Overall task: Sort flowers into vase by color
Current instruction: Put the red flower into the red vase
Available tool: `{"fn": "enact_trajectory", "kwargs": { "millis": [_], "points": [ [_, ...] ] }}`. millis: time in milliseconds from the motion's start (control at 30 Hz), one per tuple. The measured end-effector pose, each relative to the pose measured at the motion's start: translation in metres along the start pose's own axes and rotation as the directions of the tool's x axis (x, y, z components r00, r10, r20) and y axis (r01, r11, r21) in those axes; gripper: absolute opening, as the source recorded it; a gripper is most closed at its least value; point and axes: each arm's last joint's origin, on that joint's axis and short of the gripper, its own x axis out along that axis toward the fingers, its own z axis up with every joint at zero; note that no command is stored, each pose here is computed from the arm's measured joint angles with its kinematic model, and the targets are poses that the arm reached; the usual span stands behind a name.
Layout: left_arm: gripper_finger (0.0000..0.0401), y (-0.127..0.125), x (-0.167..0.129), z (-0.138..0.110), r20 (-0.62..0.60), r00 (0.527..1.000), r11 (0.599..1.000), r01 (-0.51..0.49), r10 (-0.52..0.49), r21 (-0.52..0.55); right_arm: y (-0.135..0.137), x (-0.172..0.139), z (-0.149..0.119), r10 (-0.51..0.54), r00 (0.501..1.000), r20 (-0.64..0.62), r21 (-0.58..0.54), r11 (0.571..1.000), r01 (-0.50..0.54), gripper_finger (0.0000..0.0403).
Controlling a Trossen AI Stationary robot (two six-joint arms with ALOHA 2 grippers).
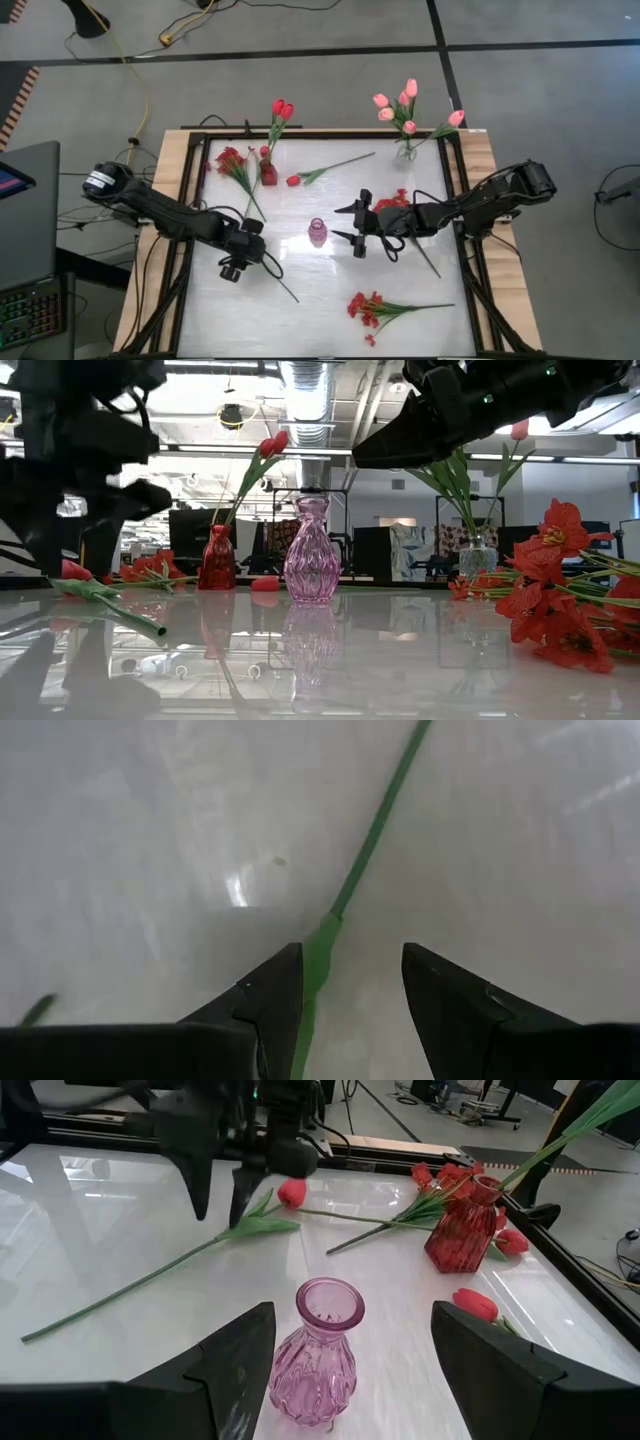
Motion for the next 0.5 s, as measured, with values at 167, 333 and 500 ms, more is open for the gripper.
{"fn": "enact_trajectory", "kwargs": {
  "millis": [167, 333, 500],
  "points": [
    [0.016, 0.001, 0.02, 0.003, -0.05, 0.999, 0.999, -0.021, 0.022, 0.028, 0.0, 0.0, 0.0, 0.0, 1.0, 0.0, 0.0, 1.0, 0.0, 0.0295],
    [0.016, 0.002, 0.026, 0.006, -0.042, 0.998, 0.997, -0.045, 0.048, 0.057, 0.0, 0.0, 0.0, 0.0, 1.0, 0.0, 0.0, 1.0, 0.0, 0.0295],
    [0.0156, 0.002, 0.023, 0.005, -0.038, 0.997, 0.994, -0.065, 0.068, 0.085, 0.0, 0.0, 0.0, 0.0, 1.0, 0.0, 0.0, 1.0, 0.0, 0.0295]
  ]
}}
